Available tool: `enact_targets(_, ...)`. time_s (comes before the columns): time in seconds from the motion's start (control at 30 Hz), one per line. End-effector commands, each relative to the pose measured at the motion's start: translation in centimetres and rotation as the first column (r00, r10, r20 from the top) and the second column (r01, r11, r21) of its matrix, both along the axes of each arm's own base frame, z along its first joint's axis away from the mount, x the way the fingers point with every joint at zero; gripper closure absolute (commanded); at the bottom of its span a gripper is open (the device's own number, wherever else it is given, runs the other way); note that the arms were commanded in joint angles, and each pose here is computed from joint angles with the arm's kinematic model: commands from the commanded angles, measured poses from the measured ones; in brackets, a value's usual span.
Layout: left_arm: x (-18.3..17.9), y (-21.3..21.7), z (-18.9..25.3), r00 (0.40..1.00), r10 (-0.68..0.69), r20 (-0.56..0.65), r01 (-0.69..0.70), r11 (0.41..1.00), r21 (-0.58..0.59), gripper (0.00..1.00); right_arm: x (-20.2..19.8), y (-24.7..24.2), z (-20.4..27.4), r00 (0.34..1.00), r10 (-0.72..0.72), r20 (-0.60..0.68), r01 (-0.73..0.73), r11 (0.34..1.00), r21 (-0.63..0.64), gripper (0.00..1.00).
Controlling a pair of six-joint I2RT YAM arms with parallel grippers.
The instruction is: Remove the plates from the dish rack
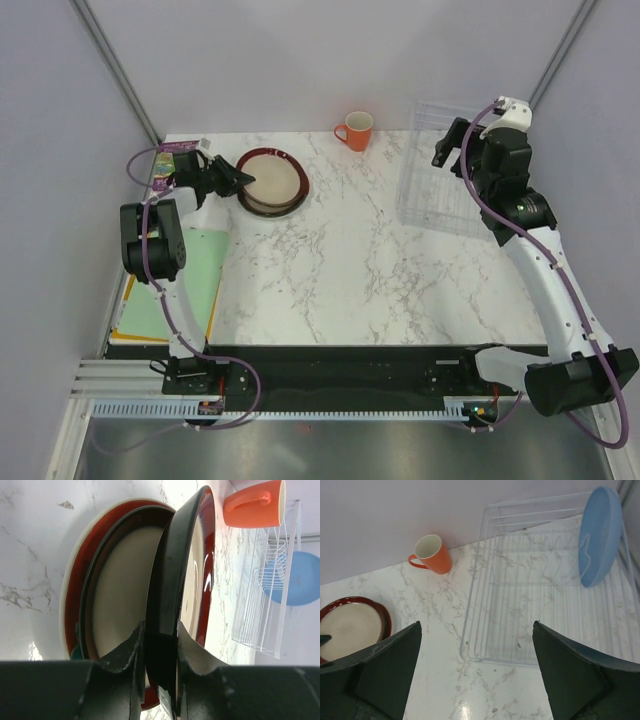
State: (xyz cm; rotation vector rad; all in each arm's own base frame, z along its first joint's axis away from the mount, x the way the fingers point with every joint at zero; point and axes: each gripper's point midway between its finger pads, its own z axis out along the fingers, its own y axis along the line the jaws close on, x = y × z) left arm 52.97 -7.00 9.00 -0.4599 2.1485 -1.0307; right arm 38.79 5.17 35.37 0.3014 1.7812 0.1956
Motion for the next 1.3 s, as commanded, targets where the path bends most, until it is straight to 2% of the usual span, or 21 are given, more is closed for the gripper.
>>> enact_targets(0.0,-1.0,-0.8,1.7,0.997,-0.051,0.059,0.051,0.999,0.014,0.62,0.5,-3.9,1.3,0.988,-0.153,-0.007,0.15,0.975,-0.163,0.02)
enact_targets(0.13,-2.0,-0.4,0.9,0.999,-0.043,0.021,0.042,0.998,0.044,0.46,0.9,-6.1,1.4,0.967,-0.254,-0.018,0.241,0.936,-0.257,0.02)
enact_targets(0.17,-2.2,-0.4,0.8,0.999,-0.041,0.012,0.041,0.998,0.048,0.01,1.1,-6.5,1.2,0.961,-0.274,-0.025,0.257,0.927,-0.273,0.02)
enact_targets(0.37,-3.0,0.3,0.2,0.999,-0.028,-0.041,0.033,0.994,0.109,0.0,2.0,-7.6,1.8,0.946,-0.324,-0.019,0.299,0.891,-0.341,0.02)
enact_targets(0.57,-4.0,1.4,0.4,0.999,0.001,-0.054,0.01,0.982,0.19,0.0,2.8,-10.7,1.5,0.885,-0.465,-0.016,0.407,0.79,-0.459,0.02)
enact_targets(1.03,-5.8,4.5,1.2,0.993,0.048,-0.106,0.002,0.902,0.432,0.0,6.1,-15.5,1.2,0.803,-0.596,-0.006,0.507,0.69,-0.517,0.02)
enact_targets(1.27,-7.0,4.4,3.7,0.994,0.076,-0.077,-0.036,0.904,0.427,0.0,9.6,-17.8,-0.7,0.784,-0.62,-0.037,0.506,0.672,-0.541,0.02)
